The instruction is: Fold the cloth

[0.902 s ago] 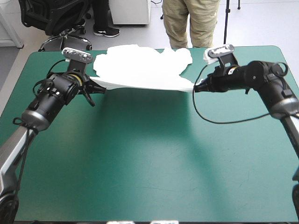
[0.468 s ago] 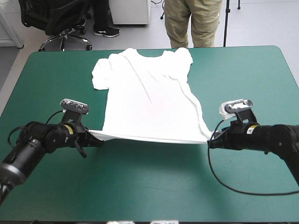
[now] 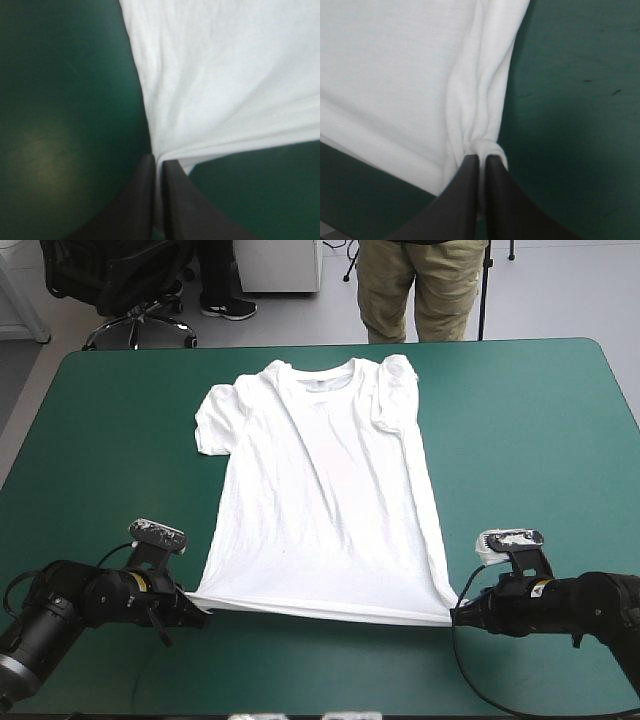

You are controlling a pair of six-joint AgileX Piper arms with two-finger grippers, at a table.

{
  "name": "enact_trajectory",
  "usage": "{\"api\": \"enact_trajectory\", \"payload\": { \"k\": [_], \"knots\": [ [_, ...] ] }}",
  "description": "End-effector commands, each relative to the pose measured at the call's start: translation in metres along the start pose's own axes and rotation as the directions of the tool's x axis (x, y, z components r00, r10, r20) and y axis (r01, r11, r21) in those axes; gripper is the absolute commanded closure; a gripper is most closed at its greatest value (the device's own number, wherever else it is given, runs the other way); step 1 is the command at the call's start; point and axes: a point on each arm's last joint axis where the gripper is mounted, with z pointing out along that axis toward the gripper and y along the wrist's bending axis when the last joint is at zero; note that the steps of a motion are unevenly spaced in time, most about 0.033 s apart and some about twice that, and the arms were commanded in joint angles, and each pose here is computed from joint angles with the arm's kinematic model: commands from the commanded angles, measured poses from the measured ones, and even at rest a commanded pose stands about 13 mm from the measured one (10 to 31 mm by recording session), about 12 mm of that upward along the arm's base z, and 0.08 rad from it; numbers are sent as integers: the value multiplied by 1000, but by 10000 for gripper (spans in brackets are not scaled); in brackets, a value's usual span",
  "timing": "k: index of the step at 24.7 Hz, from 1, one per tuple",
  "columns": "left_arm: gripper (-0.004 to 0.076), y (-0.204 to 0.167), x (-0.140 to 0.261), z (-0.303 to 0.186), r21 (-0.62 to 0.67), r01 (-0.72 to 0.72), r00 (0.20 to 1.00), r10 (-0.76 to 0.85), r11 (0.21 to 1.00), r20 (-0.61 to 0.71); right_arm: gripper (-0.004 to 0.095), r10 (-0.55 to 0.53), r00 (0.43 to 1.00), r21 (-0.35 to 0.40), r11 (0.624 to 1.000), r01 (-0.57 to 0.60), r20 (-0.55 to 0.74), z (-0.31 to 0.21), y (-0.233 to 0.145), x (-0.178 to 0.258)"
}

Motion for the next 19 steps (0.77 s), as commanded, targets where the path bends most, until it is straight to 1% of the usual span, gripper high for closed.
{"api": "enact_trajectory", "payload": {
  "k": [1, 5, 6, 7, 8, 10, 12, 13, 15, 16, 17, 18, 19],
  "knots": [
    [733, 2, 1, -1, -19, -23, 999, 23, 1000, 29, 920, -24, 997, 44, 999, 21, 68, -3, -4, -6],
    [731, 1, 3, 1, -10, -18, 1000, 18, 1000, 13, 920, -17, 999, 39, 999, 16, 31, 1, -5, -6],
    [720, 0, 3, 1, 1, -20, 1000, 20, 1000, 7, 916, -19, 1000, 37, 999, 19, 12, 2, -5, -5],
    [691, -1, 3, 1, 15, -30, 1000, 30, 999, 5, 906, -24, 1000, 35, 999, 25, -8, 4, -5, -5],
    [654, -2, 3, 1, 31, -34, 999, 34, 999, 8, 875, -31, 999, 34, 999, 32, -18, 5, -6, -4],
    [524, -6, 2, 1, 73, -16, 1000, 15, 997, 17, 764, -34, 999, 32, 999, 35, -21, 5, -6, -4],
    [365, -10, 2, 0, 115, -18, 1000, 15, 993, 28, 625, -35, 999, 30, 999, 35, -12, 5, -5, -6],
    [247, -12, 0, 0, 138, -6, 999, 0, 990, 42, 515, -35, 999, 29, 999, 35, -7, 4, -5, -7],
    [216, -12, -3, -1, 134, -2, 997, -9, 991, 77, 477, -54, 998, 40, 998, 53, 13, -1, -4, -11],
    [216, -10, -10, -5, 110, 0, 992, -15, 994, 128, 477, -70, 997, 57, 996, 68, 43, -6, -4, -18],
    [216, -5, -24, -12, 60, 22, 971, -35, 998, 238, 485, -107, 987, 85, 992, 97, 118, -18, -1, -32],
    [218, -2, -32, -15, 36, 39, 953, -48, 999, 298, 486, -117, 981, 91, 990, 103, 156, -24, 1, -38],
    [238, 3, -46, -17, -2, 72, 927, -66, 997, 369, 490, -141, 955, 110, 987, 115, 262, -39, 5, -55]
  ]
}}
